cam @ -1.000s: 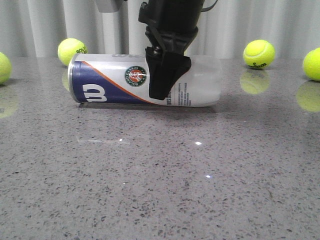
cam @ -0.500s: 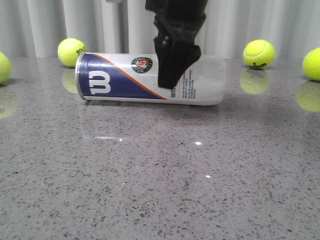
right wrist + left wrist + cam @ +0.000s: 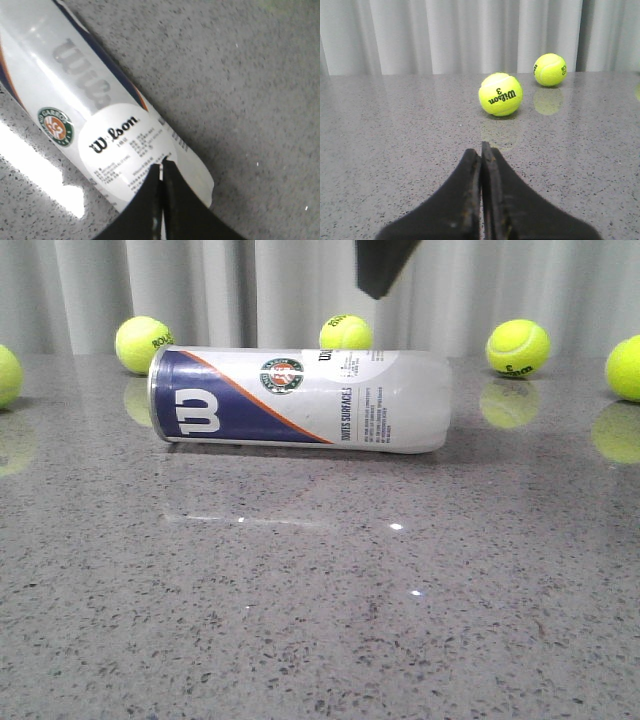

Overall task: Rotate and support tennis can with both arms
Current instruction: 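Lower the can onto the table on its side and release, lift right gripper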

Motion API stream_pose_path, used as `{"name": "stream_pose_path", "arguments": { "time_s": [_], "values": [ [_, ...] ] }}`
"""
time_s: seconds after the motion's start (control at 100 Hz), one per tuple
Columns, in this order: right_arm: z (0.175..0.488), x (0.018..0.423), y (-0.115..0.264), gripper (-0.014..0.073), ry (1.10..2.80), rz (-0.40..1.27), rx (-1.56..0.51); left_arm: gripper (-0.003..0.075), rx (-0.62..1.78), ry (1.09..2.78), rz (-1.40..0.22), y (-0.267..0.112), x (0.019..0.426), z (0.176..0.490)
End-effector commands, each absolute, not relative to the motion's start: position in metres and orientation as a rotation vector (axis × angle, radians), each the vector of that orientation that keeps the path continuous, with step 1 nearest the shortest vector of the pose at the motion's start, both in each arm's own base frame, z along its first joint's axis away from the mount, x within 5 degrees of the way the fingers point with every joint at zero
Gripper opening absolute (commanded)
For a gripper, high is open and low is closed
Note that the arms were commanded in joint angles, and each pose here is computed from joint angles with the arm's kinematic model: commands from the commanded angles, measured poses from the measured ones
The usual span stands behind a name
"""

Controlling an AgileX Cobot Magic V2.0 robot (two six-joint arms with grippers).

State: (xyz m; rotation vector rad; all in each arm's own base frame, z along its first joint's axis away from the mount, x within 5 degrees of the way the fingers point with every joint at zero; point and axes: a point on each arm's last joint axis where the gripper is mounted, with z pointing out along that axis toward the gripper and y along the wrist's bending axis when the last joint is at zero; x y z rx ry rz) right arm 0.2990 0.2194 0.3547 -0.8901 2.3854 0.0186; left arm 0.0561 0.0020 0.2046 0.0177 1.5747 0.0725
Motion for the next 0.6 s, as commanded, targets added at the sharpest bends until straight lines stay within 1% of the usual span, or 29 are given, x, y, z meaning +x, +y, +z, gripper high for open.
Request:
{"name": "stream_pose_path", "arguments": {
  "time_s": [0.0,0.08,0.16,0.28,0.35,0.45,0.59],
  "values": [
    [0.385,0.290,0.201,-0.0069,2.368,0.040,-0.710,-0.0019,0.016,1.512,0.062,0.002,0.055,0.198],
    [0.388,0.286,0.192,-0.0069,2.388,0.101,-0.603,-0.0019,0.016,1.512,0.062,0.002,0.055,0.198],
    [0.391,0.278,0.181,-0.0069,2.373,0.188,-0.534,-0.0019,0.016,1.512,0.062,0.002,0.055,0.198],
    [0.382,0.264,0.159,-0.0069,2.383,0.366,-0.403,-0.0019,0.016,1.512,0.062,0.002,0.055,0.198],
    [0.373,0.256,0.143,-0.0069,2.383,0.401,-0.351,-0.0019,0.016,1.512,0.062,0.002,0.055,0.198],
    [0.359,0.241,0.120,-0.0069,2.385,0.401,-0.295,-0.0019,0.016,1.512,0.062,0.002,0.055,0.198],
    [0.349,0.215,0.097,-0.0069,2.358,0.390,-0.238,-0.0019,0.016,1.512,0.062,0.002,0.055,0.198]
  ]
}}
